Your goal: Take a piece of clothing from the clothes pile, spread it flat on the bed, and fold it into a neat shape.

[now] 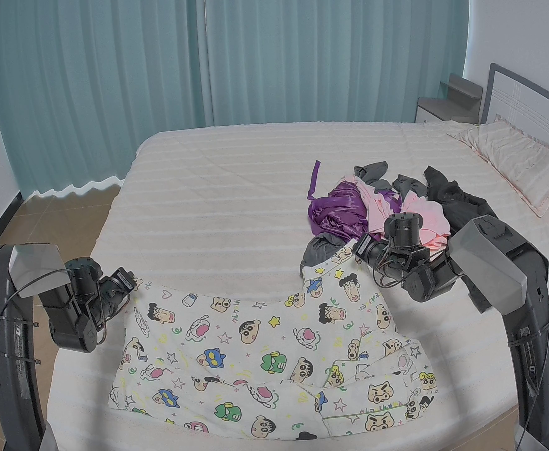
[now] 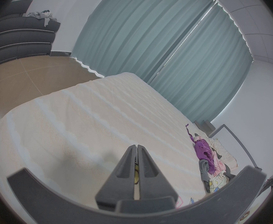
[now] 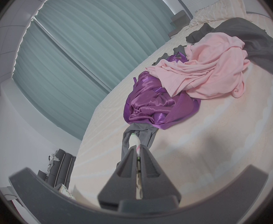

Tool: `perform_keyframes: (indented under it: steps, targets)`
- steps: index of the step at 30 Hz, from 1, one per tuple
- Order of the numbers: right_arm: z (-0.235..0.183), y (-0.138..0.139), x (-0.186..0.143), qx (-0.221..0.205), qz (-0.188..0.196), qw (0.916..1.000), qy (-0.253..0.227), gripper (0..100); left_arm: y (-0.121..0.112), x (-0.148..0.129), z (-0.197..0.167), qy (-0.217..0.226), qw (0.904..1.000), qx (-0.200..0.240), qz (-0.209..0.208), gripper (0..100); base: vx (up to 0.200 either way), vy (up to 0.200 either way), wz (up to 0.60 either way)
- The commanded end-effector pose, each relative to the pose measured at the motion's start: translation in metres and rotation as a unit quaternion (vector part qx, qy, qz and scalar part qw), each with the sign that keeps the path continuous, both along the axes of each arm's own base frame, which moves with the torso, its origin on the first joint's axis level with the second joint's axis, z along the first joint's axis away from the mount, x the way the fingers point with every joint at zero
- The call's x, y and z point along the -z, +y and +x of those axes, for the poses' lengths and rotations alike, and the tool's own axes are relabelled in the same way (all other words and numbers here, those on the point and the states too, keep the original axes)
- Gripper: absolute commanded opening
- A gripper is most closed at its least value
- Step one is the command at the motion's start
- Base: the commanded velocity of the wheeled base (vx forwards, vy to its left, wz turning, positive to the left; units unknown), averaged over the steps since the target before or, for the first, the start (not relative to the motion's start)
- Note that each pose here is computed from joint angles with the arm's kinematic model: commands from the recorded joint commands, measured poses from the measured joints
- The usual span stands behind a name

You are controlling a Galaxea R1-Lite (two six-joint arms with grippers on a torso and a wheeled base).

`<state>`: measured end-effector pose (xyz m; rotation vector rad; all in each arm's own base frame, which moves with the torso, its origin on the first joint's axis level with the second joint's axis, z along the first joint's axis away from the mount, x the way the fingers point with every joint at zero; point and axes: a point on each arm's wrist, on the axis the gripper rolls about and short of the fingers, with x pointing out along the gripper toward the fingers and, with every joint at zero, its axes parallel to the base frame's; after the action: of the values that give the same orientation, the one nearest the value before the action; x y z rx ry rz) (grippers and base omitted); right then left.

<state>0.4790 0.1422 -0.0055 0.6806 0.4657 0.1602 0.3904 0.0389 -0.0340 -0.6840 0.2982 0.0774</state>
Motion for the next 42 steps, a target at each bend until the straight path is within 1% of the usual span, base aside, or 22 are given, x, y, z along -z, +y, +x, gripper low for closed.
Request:
perform_keyframes:
  steps: [1, 6, 10, 16, 18, 22, 23, 24, 26, 27, 30, 33, 34, 35, 36, 39, 42]
  targets:
    - [-0.001, -0.002, -0.009, 0.001, 0.002, 1.0, -0.008, 0, 0.0, 0.002, 0.001, -0.007, 1.0, 0.0, 0.001, 0, 0.0, 0.0, 0.0]
    - [0.0, -0.006, -0.01, 0.009, 0.01, 0.9999, -0.011, 0, 0.0, 0.003, 0.003, -0.026, 0.9997, 0.0, 0.003, 0, 0.0, 0.0, 0.0]
    - [-0.002, -0.007, -0.007, 0.009, 0.01, 0.9999, -0.004, 0, -0.001, 0.006, 0.003, -0.026, 0.9997, 0.002, 0.002, 0, 0.0, 0.0, 0.0]
    - [-0.005, -0.007, 0.0, 0.003, 0.009, 0.9999, 0.007, 0, -0.001, 0.01, 0.004, -0.009, 0.9999, 0.007, 0.004, 0, 0.0, 0.0, 0.0]
    - [-0.005, -0.008, 0.0, 0.004, 0.009, 0.9999, 0.007, 0, -0.001, 0.01, 0.006, 0.01, 0.9999, 0.008, 0.005, 0, 0.0, 0.0, 0.0]
    - [-0.007, -0.009, 0.001, 0.005, 0.007, 0.9999, 0.012, 0, 0.001, -0.003, 0.012, 0.031, 0.9995, 0.01, 0.001, 0, 0.0, 0.0, 0.0]
    - [-0.008, -0.009, 0.002, 0.005, 0.007, 0.9999, 0.013, 0, 0.001, -0.005, 0.014, 0.032, 0.9994, 0.012, 0.002, 100, 0.0, 0.0, 0.0]
    - [-0.008, -0.009, 0.002, 0.005, 0.006, 0.9999, 0.015, 0, 0.001, -0.005, 0.015, 0.033, 0.9994, 0.012, 0.002, 100, 0.0, 0.0, 0.0]
    - [-0.012, -0.01, 0.005, 0.004, 0.004, 0.9997, 0.022, 0, 0.002, -0.011, 0.02, 0.037, 0.9986, 0.035, 0.015, 100, 0.0, 0.0, 0.0]
    - [-0.013, -0.01, 0.005, 0.004, 0.002, 0.9997, 0.024, 0, 0.004, -0.011, 0.02, 0.047, 0.9969, 0.056, 0.027, 100, 0.0, 0.0, 0.0]
    - [-0.015, -0.01, 0.006, 0.004, 0.001, 0.9996, 0.028, 0, 0.006, -0.016, 0.023, 0.059, 0.9932, 0.092, 0.04, 100, 0.0, 0.0, 0.0]
    - [-0.015, -0.011, 0.006, 0.005, 0.001, 0.9996, 0.028, 0, 0.006, -0.014, 0.025, 0.072, 0.9888, 0.118, 0.055, 100, 0.0, 0.0, 0.0]
    - [-0.015, -0.011, 0.006, 0.005, 0.001, 0.9996, 0.028, 0, 0.006, -0.014, 0.025, 0.072, 0.9888, 0.118, 0.055, 100, 0.0, 0.0, 0.0]
    - [-0.016, -0.012, 0.007, 0.004, -0.001, 0.9995, 0.031, 0, 0.006, -0.007, 0.022, 0.093, 0.9806, 0.149, 0.087, 100, 0.0, 0.0, 0.0]
    - [-0.017, -0.012, 0.008, 0.004, -0.002, 0.9995, 0.031, 0, 0.007, -0.004, 0.021, 0.102, 0.9767, 0.163, 0.096, 100, 0.0, 0.0, 0.0]
    - [-0.017, -0.012, 0.008, 0.004, -0.002, 0.9995, 0.033, 0, 0.004, 0.0, 0.018, 0.115, 0.9699, 0.196, 0.088, 100, 0.0, 0.0, 0.0]
    - [-0.017, -0.013, 0.009, 0.005, -0.003, 0.9994, 0.034, 0, 0.003, 0.002, 0.018, 0.114, 0.9668, 0.209, 0.093, 100, 0.0, 0.0, 0.0]
